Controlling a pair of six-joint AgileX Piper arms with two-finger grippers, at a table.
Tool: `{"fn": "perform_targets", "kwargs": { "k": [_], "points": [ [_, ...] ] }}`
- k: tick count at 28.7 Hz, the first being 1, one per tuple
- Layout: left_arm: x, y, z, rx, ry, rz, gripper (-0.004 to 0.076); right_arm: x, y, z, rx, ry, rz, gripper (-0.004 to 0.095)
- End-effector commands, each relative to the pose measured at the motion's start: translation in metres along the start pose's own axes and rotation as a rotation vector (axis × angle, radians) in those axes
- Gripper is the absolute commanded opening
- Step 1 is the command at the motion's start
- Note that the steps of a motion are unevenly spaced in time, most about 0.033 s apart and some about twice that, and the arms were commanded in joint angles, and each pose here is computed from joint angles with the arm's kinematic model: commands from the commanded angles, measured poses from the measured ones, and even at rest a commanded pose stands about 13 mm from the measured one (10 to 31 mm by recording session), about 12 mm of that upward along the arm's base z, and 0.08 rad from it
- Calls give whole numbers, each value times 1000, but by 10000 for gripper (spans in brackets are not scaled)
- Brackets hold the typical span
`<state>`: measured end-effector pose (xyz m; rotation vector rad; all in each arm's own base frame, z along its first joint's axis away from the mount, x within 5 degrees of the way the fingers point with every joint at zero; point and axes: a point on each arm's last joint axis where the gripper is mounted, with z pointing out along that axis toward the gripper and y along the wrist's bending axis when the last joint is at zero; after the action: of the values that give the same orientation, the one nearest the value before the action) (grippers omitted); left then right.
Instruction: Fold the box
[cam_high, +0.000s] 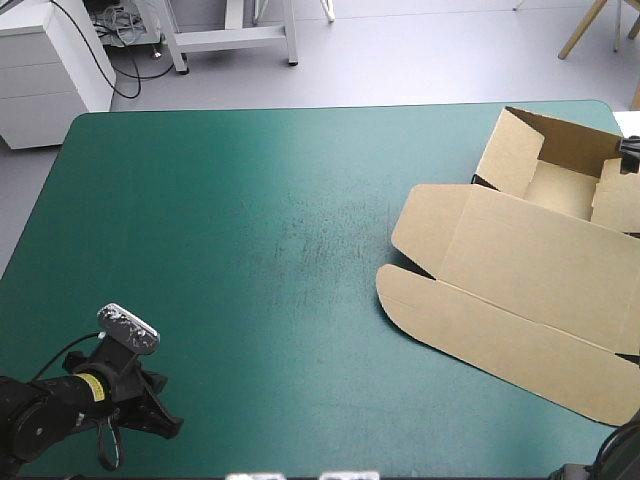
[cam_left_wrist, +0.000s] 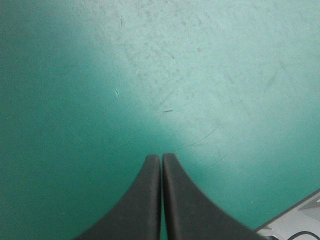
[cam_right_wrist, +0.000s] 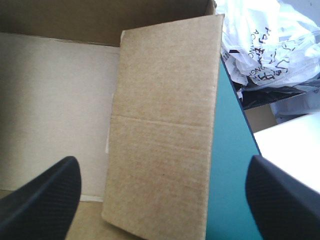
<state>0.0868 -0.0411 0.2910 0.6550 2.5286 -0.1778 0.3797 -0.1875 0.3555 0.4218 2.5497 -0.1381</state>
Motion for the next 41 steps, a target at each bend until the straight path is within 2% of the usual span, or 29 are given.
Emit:
{"fn": "perform_targets", "kwargs": {
  "k": [1,3,4,5,11,17,21,24,30,36,41],
  "points": [
    [-7,-1,-6,6,-57,-3,-10,-4,10,-69,-55,-160,-22,420],
    [-7,-1,-6,8,-53,-4,-10,-3,15,-82,-98,-180,-19,213],
    [-6,-1,-6,9,-45,-4,-10,-1,17,-89,-116,-186,-24,61],
    [-5,-1,-6,11,-32,-4,-10,1,19,-98,-127,-195,-32,-9],
    [-3,-2,-6,14,-6,-2,-10,9,41,-144,-161,-283,-84,-3],
    [-11,0,-8,-9,-116,22,-10,31,103,-198,-278,-388,-281,-3],
    [-9,-1,-13,-17,-153,99,-10,68,144,-223,-388,-392,-439,-3],
    [-5,-1,-20,-25,-196,119,-10,100,157,-230,-432,-374,-516,-3],
    [16,-5,-41,-37,-300,125,-10,171,149,-241,-506,-431,-550,-3],
    [39,-8,-53,-52,-402,131,-10,247,122,-220,-509,-424,-548,-4],
    [51,-9,-45,-52,-403,131,-10,300,105,-205,-528,-421,-540,-4]
  ]
}}
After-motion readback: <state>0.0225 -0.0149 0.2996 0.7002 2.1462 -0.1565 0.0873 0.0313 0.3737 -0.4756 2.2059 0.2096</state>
